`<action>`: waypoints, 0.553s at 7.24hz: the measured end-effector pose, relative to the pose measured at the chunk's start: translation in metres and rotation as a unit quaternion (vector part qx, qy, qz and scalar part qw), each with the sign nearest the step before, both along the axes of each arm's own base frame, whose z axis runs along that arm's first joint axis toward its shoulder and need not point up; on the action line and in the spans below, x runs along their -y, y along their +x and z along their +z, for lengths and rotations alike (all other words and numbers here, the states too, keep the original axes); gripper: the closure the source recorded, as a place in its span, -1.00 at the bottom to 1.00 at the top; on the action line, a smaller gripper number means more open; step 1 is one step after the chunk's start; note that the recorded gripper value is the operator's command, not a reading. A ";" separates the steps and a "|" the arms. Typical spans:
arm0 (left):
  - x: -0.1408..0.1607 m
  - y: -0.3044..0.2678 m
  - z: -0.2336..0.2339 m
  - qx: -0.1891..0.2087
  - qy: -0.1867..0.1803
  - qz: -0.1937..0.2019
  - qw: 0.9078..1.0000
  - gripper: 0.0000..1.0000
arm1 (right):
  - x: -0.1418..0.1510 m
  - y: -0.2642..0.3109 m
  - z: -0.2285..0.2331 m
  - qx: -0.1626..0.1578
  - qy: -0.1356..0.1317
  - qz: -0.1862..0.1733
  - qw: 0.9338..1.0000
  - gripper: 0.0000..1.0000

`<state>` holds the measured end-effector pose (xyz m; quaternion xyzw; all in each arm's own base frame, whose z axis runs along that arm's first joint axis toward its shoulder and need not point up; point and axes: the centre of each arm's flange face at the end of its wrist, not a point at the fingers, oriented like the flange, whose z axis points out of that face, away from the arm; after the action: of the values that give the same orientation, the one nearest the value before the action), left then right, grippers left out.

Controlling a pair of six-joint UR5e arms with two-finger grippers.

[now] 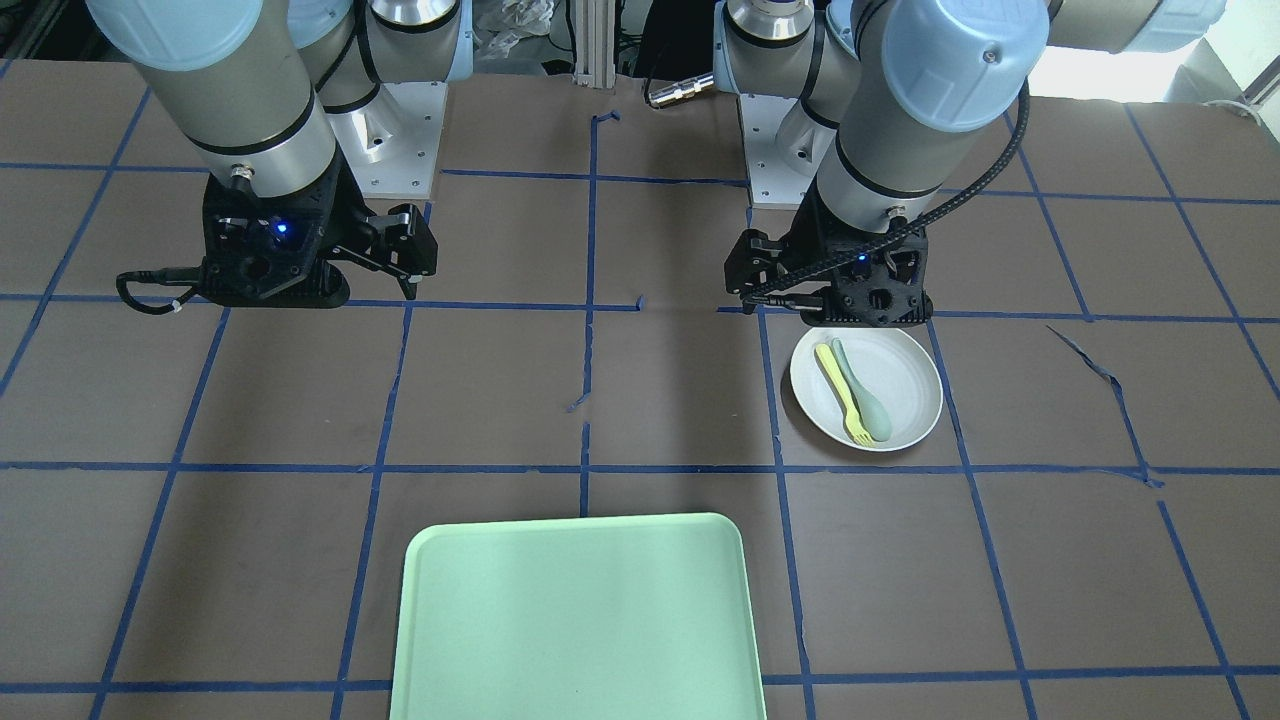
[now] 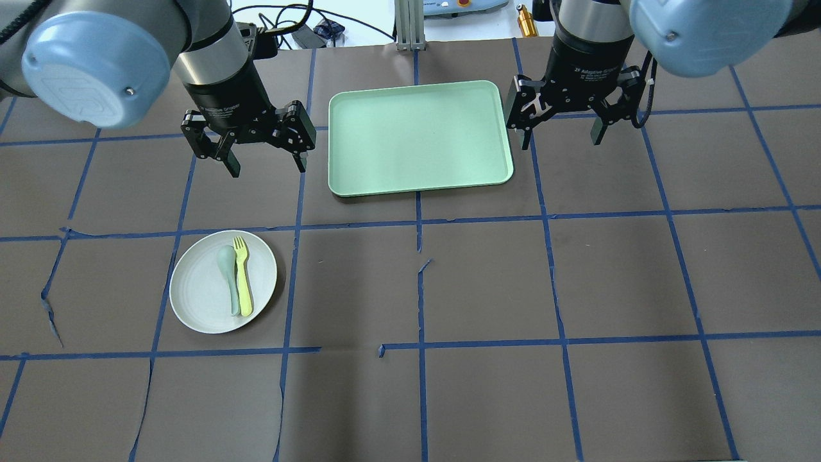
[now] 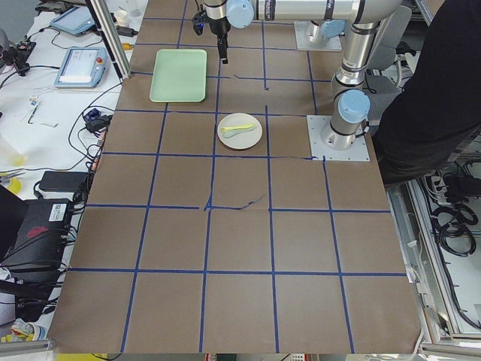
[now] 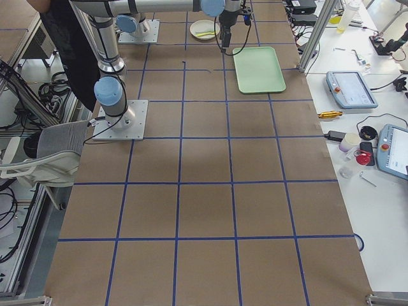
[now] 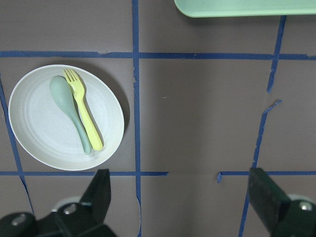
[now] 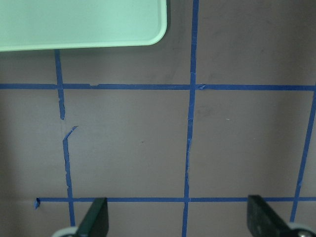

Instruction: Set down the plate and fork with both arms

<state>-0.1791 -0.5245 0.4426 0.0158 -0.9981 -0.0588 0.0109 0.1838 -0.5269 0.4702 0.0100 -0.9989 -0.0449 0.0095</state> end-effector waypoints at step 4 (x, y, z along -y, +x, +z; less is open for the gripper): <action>-0.002 0.004 0.016 0.000 -0.027 -0.011 1.000 -1.00 | 0.002 -0.004 0.004 -0.006 -0.007 -0.001 1.000 -1.00</action>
<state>-0.1751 -0.5222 0.4586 0.0049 -0.9994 -0.0315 0.0106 0.1801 -0.5291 0.4738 0.0087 -0.9991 -0.0383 0.0157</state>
